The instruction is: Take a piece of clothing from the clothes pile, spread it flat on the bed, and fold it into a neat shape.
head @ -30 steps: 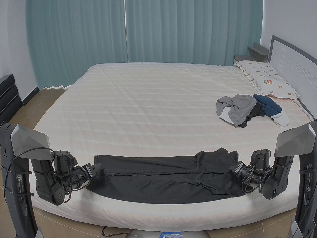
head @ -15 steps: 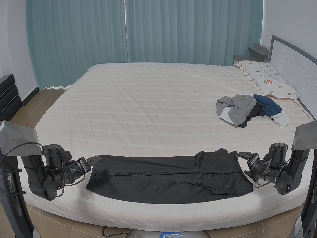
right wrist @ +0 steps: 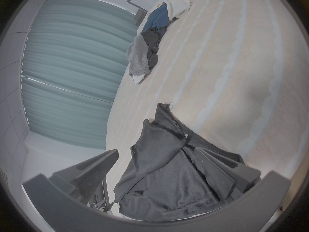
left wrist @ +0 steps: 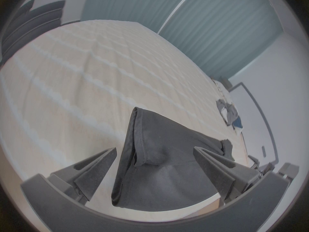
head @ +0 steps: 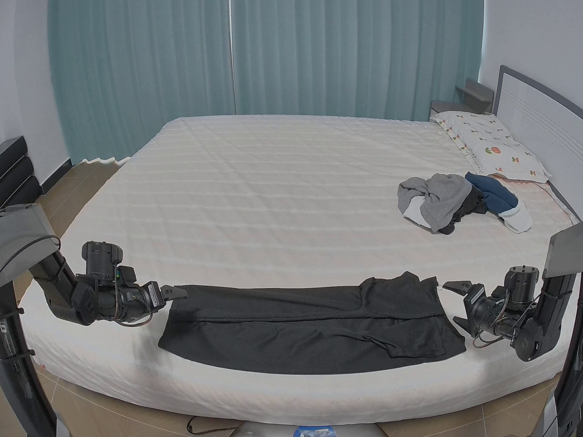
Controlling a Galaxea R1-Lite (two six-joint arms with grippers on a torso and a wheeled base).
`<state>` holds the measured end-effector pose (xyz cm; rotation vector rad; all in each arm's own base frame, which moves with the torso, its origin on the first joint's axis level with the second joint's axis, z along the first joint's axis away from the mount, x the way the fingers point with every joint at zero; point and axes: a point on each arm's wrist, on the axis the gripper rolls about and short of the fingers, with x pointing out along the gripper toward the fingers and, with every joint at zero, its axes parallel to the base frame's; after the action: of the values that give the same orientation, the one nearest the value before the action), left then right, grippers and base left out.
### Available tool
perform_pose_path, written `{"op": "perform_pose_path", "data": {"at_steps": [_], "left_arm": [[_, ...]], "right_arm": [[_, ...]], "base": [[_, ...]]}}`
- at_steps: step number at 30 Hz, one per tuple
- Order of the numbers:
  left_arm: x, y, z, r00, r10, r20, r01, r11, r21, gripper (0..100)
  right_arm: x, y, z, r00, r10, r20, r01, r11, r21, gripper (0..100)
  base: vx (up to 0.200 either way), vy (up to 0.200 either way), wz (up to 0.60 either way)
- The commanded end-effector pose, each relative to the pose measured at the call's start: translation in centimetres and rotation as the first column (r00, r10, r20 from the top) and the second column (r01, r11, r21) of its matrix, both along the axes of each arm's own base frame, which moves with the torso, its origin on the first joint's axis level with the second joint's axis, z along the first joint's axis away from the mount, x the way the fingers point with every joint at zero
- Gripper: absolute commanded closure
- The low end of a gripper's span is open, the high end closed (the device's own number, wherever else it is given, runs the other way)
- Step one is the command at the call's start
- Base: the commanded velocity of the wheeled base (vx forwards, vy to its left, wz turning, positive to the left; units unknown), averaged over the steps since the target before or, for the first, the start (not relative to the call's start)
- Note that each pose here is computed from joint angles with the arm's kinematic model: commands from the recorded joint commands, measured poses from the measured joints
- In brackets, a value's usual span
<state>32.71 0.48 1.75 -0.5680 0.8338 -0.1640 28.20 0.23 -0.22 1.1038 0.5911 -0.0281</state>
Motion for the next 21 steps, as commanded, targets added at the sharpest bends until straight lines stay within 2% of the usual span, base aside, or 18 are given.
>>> {"op": "perform_pose_path", "data": {"at_steps": [1, 6, 11, 17, 21], "left_arm": [[2.6, 0.0, -1.1, 0.995, -0.098, 0.000, 0.098, 0.994, 0.057, 0], [3.2, -0.7, -2.5, 0.992, -0.127, -0.021, 0.128, 0.990, 0.063, 0], [3.8, -0.8, -3.7, 0.985, -0.173, -0.017, 0.174, 0.978, 0.114, 0], [3.6, -1.1, -4.1, 0.981, -0.193, -0.027, 0.195, 0.973, 0.125, 0], [3.0, -1.1, -4.4, 0.976, -0.215, -0.037, 0.218, 0.962, 0.166, 0]], "right_arm": [[-1.0, 1.2, -1.1, 0.996, 0.066, -0.061, -0.065, 0.998, 0.014, 0], [-1.2, 1.3, -1.4, 0.996, 0.071, -0.047, -0.070, 0.997, 0.013, 0], [-1.4, 1.5, -1.7, 0.996, 0.083, -0.043, -0.083, 0.997, 0.001, 0], [-1.5, 1.5, -1.8, 0.995, 0.088, -0.042, -0.088, 0.996, -0.006, 0], [-1.5, 1.5, -1.8, 0.995, 0.090, -0.042, -0.091, 0.996, -0.006, 0]], "base": [[0.000, 0.000, 0.00], [0.000, 0.000, 0.00], [0.000, 0.000, 0.00], [0.000, 0.000, 0.00], [0.000, 0.000, 0.00]]}}
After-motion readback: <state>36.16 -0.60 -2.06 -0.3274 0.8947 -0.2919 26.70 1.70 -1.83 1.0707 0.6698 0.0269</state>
